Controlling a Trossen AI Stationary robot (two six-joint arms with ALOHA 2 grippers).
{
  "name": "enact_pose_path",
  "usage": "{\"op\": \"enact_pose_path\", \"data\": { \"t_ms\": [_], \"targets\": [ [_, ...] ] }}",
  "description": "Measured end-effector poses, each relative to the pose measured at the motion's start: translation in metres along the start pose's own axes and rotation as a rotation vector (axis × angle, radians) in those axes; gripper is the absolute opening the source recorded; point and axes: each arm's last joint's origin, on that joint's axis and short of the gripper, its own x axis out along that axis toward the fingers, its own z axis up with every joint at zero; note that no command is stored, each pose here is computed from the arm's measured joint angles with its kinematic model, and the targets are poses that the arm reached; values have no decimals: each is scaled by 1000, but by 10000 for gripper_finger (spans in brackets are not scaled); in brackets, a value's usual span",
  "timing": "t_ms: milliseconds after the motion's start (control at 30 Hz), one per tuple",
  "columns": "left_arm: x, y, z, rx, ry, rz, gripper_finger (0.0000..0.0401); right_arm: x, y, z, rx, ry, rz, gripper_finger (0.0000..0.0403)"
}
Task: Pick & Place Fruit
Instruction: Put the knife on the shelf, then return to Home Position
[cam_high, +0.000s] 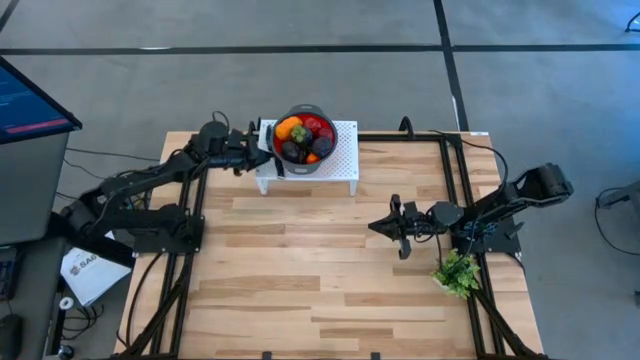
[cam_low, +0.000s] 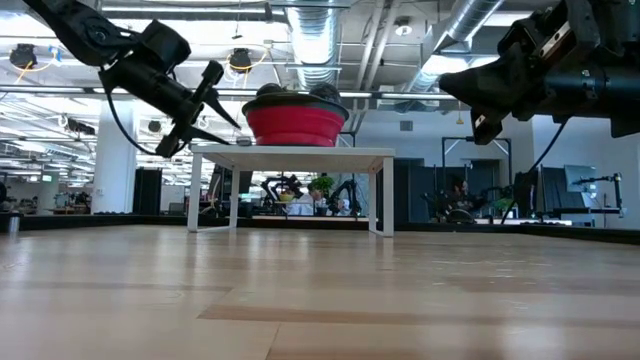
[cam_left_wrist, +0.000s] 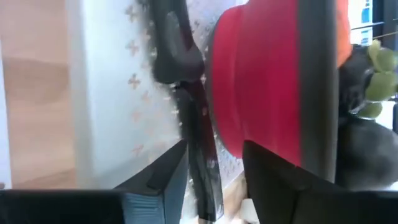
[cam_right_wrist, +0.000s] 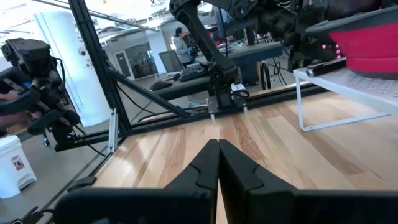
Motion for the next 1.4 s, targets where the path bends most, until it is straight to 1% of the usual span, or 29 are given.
{"op": "enact_pose_path", "data": {
  "t_ms": [200,300,367,467,633,700,833,933,967,1100,1233,1300,1400],
  "targets": [
    [-2,-7,3,41,-22,-72,157,0,0,0,1,0,0,1],
    [-8,-12,2,130,16,-131,159,0,0,0,3,2,0,1],
    [-14,-17,-1,225,46,-180,157,0,0,0,3,3,0,1],
    [-27,-28,-6,392,48,-269,153,1,-1,2,5,-15,-3,1],
    [-57,-42,-17,682,-37,-388,143,-3,0,12,52,-83,17,1],
    [-67,-45,-21,748,-75,-420,140,-10,-3,15,53,-106,13,1],
    [-84,-49,-26,795,-128,-469,135,-27,-11,20,63,-158,-21,1],
    [-91,-52,-29,813,-152,-494,132,-30,-17,23,88,-125,-64,1],
    [-92,-52,-29,815,-155,-497,132,-32,-18,26,92,-132,-60,1],
    [-93,-52,-29,852,-169,-494,132,-39,-24,22,115,-25,-74,1],
    [-92,-52,-29,864,-170,-491,130,-48,-27,25,116,0,-108,1],
    [-92,-52,-29,864,-170,-490,129,-54,-27,26,117,13,-106,1],
    [-92,-52,-29,864,-169,-490,129,-62,-26,22,124,87,-82,1]
  ]
}}
